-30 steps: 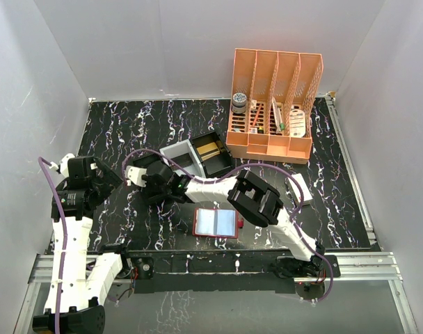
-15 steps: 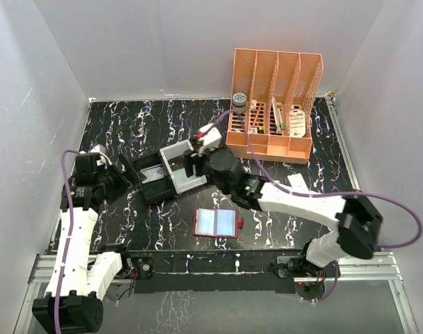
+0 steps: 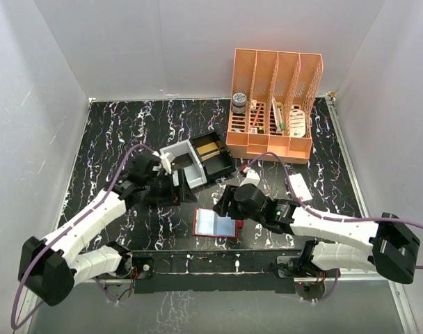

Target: Take the credit cards out of the card holder

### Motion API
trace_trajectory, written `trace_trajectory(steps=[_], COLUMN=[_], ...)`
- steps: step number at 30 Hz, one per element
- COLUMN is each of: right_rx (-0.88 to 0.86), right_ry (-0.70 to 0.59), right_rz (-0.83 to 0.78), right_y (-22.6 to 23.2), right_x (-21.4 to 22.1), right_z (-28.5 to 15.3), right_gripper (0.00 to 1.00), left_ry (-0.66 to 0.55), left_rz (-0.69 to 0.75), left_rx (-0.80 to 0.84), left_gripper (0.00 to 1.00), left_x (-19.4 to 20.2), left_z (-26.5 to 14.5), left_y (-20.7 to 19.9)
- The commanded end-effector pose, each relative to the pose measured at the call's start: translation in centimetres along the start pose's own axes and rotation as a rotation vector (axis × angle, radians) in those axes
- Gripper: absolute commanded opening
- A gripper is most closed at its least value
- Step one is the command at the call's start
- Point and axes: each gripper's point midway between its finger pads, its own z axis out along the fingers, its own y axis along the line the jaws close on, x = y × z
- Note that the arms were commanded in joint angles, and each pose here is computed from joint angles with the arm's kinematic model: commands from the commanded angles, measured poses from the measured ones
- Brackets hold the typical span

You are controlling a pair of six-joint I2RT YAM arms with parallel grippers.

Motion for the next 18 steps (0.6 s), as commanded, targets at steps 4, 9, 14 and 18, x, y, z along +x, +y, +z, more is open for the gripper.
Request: trace_trajectory(steps=[4, 9, 14, 18], right_rx=[-0.006, 0.110, 0.195, 0.215], right_ry=[0.104, 0.118, 0.120, 0.137], right_rz=[0.186, 0.178, 0.155, 0.150], right_y=[-0.5, -2.6, -4.3, -4.9], right_x=[2.8, 3.5, 3.9, 4.5], right_z=[-0.8, -0.3, 0.0, 0.1], right_gripper=[0.49, 0.50, 0.48, 0.48], left_ry=[0.129, 0.211, 0.275, 0.301], left_rz=[0.041, 0.069, 0.087, 0.082], left_rx=[-0.049, -0.113, -0.166, -0.246], left_gripper=[0.68, 0.60, 0.55, 0.50], left_x=[3.3, 5.5, 7.3, 8.3], left_z=[3.5, 5.2, 6.8, 7.6], left_y=[-0.5, 0.3, 1.3, 2.8])
